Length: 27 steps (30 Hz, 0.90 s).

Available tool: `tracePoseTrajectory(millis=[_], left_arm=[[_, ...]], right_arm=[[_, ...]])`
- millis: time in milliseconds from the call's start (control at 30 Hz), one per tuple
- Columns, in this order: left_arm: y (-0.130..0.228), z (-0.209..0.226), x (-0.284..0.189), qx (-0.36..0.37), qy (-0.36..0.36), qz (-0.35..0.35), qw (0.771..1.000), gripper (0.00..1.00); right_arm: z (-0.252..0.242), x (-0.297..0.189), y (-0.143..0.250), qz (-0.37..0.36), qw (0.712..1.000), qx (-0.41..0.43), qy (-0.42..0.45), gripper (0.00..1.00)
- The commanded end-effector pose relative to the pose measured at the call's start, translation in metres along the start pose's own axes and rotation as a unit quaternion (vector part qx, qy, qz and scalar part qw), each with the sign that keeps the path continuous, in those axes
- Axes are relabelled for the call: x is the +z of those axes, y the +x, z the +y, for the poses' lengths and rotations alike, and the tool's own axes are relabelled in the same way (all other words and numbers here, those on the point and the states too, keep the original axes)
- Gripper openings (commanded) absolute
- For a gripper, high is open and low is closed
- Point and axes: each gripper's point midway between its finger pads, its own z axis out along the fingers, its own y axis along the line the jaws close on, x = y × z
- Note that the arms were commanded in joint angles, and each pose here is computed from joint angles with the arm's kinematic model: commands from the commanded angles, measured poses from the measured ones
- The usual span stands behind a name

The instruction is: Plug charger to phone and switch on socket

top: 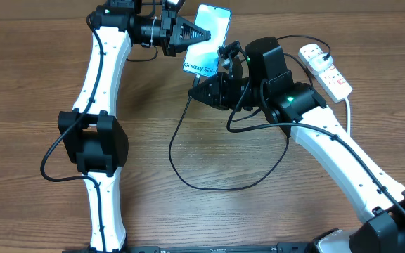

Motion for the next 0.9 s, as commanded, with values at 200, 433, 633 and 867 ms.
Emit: tracePoseTrajectory(millis=[200,433,633,867], left_arm=[[0.0091,-0.0435,0.0043,0.044,0.028,0.013,0.999,0.04],[0.0092,-0.0435,0.0045,0.045,0.028,0.014,0.998,0.04],[0.0092,-0.0435,0.0045,0.049,0.029,0.013,0.998,0.04],[0.0091,-0.0434,0.0043,0.062,0.029,0.013,0.998,0.04]], right_arm=[[0.0059,-0.0016,-0.0081,-0.013,1.000,-0.007,-0.002,0.04],[0.0047,-0.0029,-0.0100,-0.015,1.000,-0.006,-0.002,0.04],[0.0002,-0.0066,-0.0135,-0.018,1.000,0.000,0.001,0.04],[0.0023,-0.0074,-0.0111,-0.010,1.000,0.001,-0.007,0.04]])
